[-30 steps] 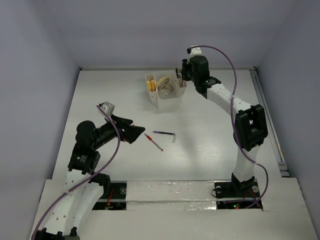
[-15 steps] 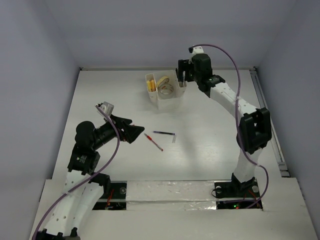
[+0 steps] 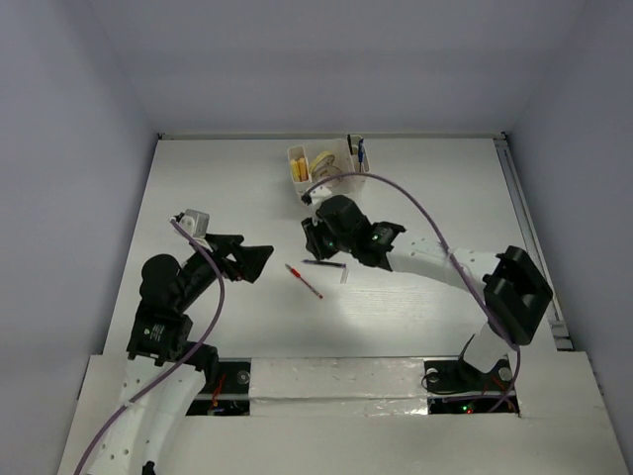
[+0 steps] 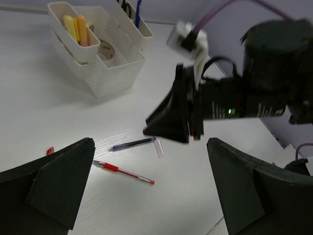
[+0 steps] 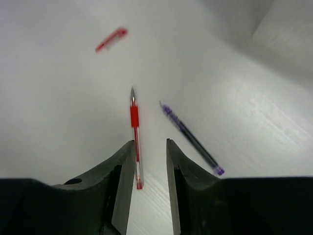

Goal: Sort the stationery into containers
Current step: Pick up the pen from the center of the board.

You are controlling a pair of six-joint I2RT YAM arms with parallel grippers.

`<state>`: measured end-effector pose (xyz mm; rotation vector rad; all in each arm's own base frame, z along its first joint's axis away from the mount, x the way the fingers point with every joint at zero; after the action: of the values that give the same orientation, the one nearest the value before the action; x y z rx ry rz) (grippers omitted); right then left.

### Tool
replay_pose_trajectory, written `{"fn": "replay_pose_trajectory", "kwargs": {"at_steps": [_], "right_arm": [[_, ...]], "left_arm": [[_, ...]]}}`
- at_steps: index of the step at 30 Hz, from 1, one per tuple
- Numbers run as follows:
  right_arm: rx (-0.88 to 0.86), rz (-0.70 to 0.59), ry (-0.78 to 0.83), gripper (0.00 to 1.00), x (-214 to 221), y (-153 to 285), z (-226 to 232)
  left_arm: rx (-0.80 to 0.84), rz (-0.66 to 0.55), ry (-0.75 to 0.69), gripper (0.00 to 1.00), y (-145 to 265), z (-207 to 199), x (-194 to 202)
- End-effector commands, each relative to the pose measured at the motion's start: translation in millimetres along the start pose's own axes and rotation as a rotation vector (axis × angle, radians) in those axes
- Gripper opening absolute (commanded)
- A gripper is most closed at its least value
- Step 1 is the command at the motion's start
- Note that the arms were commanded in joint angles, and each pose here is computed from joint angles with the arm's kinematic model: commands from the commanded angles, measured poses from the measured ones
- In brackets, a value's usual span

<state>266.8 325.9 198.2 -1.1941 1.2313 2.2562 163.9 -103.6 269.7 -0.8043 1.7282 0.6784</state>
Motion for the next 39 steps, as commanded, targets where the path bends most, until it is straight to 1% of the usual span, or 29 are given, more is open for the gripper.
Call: {"fn": "replay_pose_trajectory", "kwargs": {"at_steps": [1,3,4,6,13,14,19,20,21,26,27,28,29,30,33,35,37,39], "right_arm": [[-0.036,0.123,0.008,0.39,36.2,-3.8,9.8],[-0.036,0.165,0.029,0.46,46.2,-9.6,15.2],[-0.026,0.206,0.052,0.47,58.3,-17.5,16.8],[-0.004,0.226,0.075,0.50,64.5,-25.6,18.3],[0.006,0.299,0.119,0.50,80.7,-57.6,30.3],[0.005,0.294,0.118,0.50,77.5,-61.3,32.5],[0.014,0.322,0.115,0.47,87.9,-80.7,32.4],[0.022,0.324,0.117,0.46,88.8,-83.4,31.7],[0.032,0.324,0.119,0.42,89.5,-87.6,31.0],[0.063,0.330,0.129,0.30,98.1,-99.9,25.7],[0.071,0.329,0.131,0.26,98.9,-101.5,24.6],[0.076,0.331,0.129,0.14,99.2,-102.5,24.4],[0.084,0.326,0.126,0.09,99.9,-103.7,23.3],[0.093,0.322,0.124,0.01,100.1,-103.6,22.1],[0.072,0.269,0.089,0.00,85.9,-95.7,28.9],[0.034,0.196,0.047,0.00,68.4,-88.8,38.3],[-0.041,0.078,-0.001,0.00,33.3,-70.8,55.4],[-0.072,-0.022,-0.037,0.00,5.5,-51.5,63.7]], "left_arm": [[-0.097,-0.105,-0.062,0.99,10.4,4.3,-26.7],[-0.115,-0.124,-0.068,0.99,13.8,4.3,-30.4],[-0.119,-0.127,-0.070,0.99,14.1,4.7,-30.8],[-0.125,-0.124,-0.065,0.99,14.2,5.2,-30.1],[-0.139,-0.128,-0.065,0.99,14.9,7.2,-31.0],[-0.139,-0.129,-0.065,0.99,15.1,7.0,-31.6],[-0.140,-0.132,-0.066,0.99,16.0,6.7,-31.5],[-0.141,-0.133,-0.065,0.99,16.0,6.8,-31.6],[-0.143,-0.134,-0.067,0.99,16.3,6.9,-31.8],[-0.142,-0.135,-0.064,0.99,16.3,6.7,-31.8],[-0.142,-0.136,-0.064,0.99,16.3,6.7,-32.1],[-0.142,-0.137,-0.065,0.99,16.7,6.3,-32.5],[-0.141,-0.139,-0.065,0.99,17.1,6.2,-32.3],[-0.144,-0.140,-0.062,0.99,17.2,6.4,-32.1],[-0.135,-0.137,-0.061,0.99,16.8,5.7,-31.2],[-0.120,-0.134,-0.059,0.99,14.7,5.2,-29.6],[-0.093,-0.128,-0.056,0.99,13.0,2.9,-28.4],[-0.057,-0.113,-0.051,0.99,9.5,0.8,-25.4]]}}
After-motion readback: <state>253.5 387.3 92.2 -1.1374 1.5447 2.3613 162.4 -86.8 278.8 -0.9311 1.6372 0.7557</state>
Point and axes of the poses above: each gripper's point midway between its finger pads, its own y axis back along the fingers, its own z axis along the line the jaws close on, x = y × z, the point moved 6 cm from there along y, back along the fingers, and after that the axes turned 11 degrees about -y, right-handed, at the moved point
